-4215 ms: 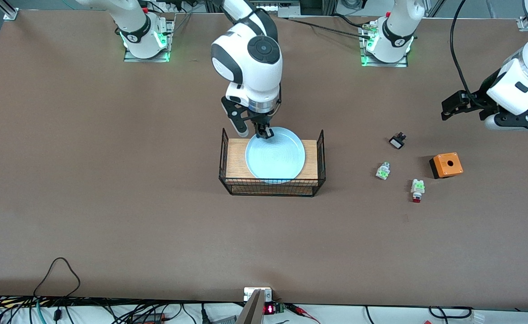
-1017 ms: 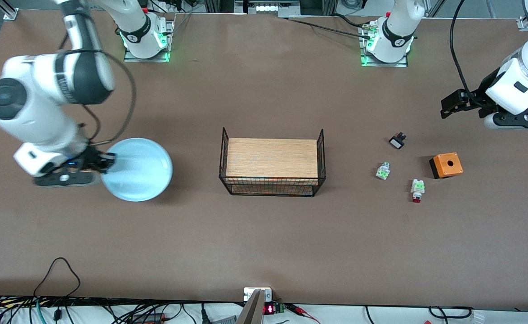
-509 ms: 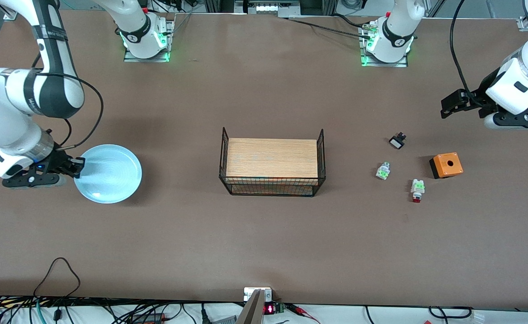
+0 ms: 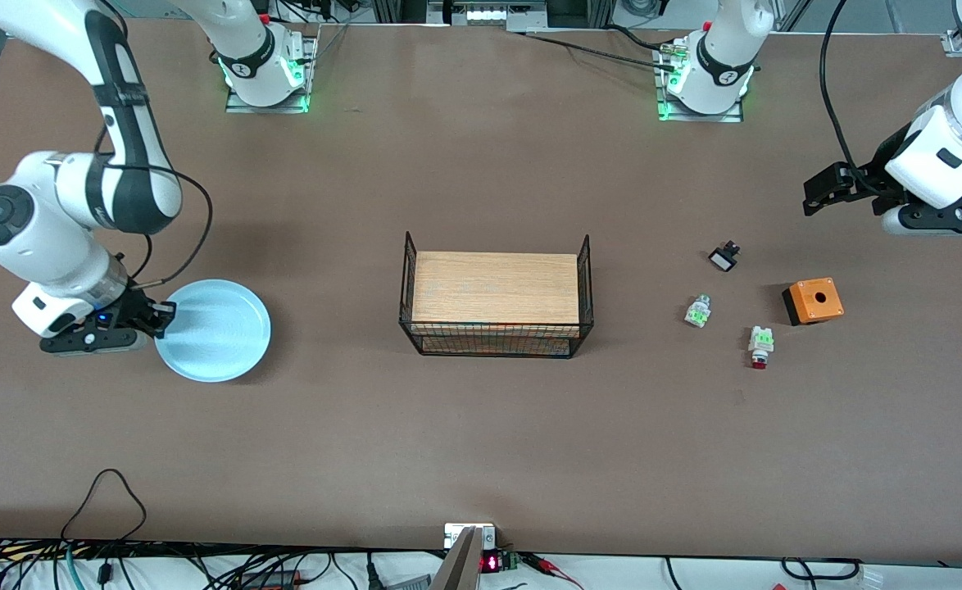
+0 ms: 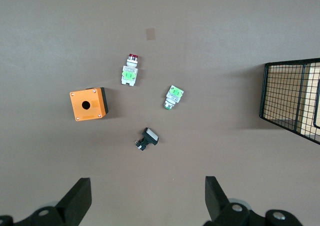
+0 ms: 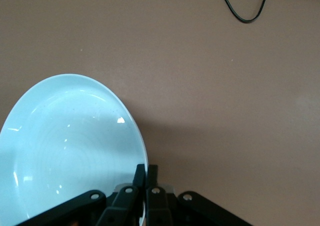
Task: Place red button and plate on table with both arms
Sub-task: 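Carry the plate beside the basket and lower it onto the table, then open the right gripper to release the plate rim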
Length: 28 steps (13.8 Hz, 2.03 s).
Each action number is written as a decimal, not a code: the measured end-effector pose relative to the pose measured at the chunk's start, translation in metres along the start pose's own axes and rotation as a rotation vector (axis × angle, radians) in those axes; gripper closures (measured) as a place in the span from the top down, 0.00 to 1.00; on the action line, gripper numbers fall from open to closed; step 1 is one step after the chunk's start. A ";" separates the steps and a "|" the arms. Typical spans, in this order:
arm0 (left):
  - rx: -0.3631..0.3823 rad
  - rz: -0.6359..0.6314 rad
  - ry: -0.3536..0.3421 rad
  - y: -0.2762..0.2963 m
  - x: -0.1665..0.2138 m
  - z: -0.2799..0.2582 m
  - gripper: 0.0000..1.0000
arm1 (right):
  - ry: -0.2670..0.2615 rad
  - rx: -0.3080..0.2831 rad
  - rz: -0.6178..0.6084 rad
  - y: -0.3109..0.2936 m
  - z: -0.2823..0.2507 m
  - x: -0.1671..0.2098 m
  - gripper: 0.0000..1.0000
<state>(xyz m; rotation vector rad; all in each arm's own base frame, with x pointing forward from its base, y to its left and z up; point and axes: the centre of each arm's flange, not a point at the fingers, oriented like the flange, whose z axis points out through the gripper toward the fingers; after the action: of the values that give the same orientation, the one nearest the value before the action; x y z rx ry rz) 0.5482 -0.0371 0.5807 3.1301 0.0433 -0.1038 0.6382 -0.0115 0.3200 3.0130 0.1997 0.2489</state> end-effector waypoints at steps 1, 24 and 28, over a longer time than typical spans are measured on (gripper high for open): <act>0.000 0.000 0.000 0.000 0.000 0.000 1.00 | 0.016 -0.005 0.000 -0.001 0.014 0.001 0.03; 0.000 0.000 0.000 0.000 0.000 0.000 1.00 | 0.144 -0.047 -0.048 -0.025 0.116 -0.002 0.22; 0.000 0.000 0.000 0.000 0.000 0.000 1.00 | 0.165 -0.042 -0.052 -0.029 0.098 0.009 0.28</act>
<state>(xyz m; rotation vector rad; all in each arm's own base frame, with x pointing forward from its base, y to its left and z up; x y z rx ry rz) 0.5482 -0.0369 0.5809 3.1301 0.0440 -0.1035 0.6605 0.0082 0.2220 2.9411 0.2827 0.4909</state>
